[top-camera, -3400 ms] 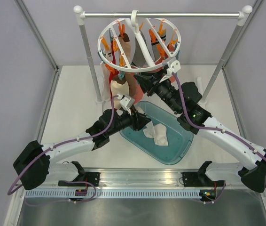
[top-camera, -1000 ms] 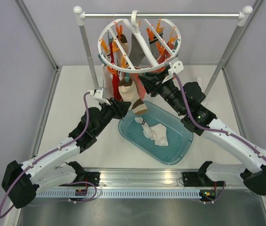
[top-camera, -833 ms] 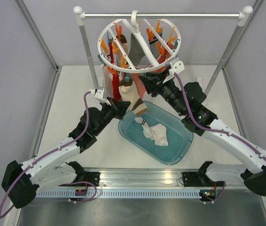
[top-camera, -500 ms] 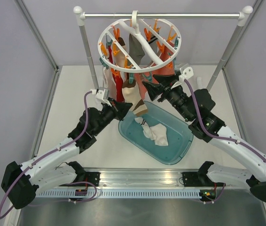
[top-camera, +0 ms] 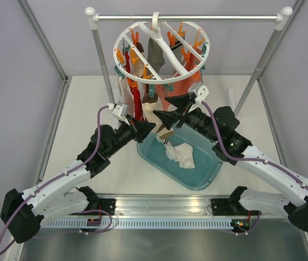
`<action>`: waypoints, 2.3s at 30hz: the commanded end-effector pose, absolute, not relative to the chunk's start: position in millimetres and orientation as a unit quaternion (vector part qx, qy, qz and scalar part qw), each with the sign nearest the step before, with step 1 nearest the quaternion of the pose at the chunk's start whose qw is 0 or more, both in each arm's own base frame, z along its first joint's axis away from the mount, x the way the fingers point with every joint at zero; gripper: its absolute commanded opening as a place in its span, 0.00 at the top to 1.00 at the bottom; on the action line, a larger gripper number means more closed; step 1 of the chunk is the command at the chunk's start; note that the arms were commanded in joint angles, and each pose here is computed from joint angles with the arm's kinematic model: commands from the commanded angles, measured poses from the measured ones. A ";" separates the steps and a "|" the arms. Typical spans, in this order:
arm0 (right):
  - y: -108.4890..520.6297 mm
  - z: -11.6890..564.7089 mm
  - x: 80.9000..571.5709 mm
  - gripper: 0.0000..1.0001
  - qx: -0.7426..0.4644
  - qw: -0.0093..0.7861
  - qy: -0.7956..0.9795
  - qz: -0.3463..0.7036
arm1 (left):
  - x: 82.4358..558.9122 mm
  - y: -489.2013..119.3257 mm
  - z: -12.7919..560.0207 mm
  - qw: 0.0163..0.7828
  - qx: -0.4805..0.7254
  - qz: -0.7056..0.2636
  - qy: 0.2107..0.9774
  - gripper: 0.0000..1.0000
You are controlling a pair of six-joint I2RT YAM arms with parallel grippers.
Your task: Remove the socks clipped to the hanger
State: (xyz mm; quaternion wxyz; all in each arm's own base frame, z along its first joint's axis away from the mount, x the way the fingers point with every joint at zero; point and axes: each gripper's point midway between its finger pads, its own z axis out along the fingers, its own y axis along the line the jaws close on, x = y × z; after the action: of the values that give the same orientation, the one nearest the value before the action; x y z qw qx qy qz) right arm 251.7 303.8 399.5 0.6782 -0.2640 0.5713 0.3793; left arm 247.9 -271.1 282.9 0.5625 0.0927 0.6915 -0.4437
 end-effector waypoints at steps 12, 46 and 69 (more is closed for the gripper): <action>330.3 449.1 264.6 0.24 -0.266 0.716 0.496 0.414 | 228.8 -276.7 311.3 0.544 0.109 -0.489 0.673 0.98; 332.3 466.8 293.5 0.65 -0.196 0.742 0.485 0.420 | 226.2 -279.4 308.9 0.534 0.115 -0.489 0.680 0.98; 317.1 471.1 293.5 0.92 -0.182 0.746 0.504 0.395 | 220.8 -332.9 272.9 0.486 0.142 -0.504 0.699 0.98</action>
State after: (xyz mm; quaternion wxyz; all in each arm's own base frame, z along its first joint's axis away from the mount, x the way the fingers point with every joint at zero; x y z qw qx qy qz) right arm 300.6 327.2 447.8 0.7299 -0.1879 0.5240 0.3966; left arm 223.1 -314.3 245.0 0.4757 0.1401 0.7301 -0.4700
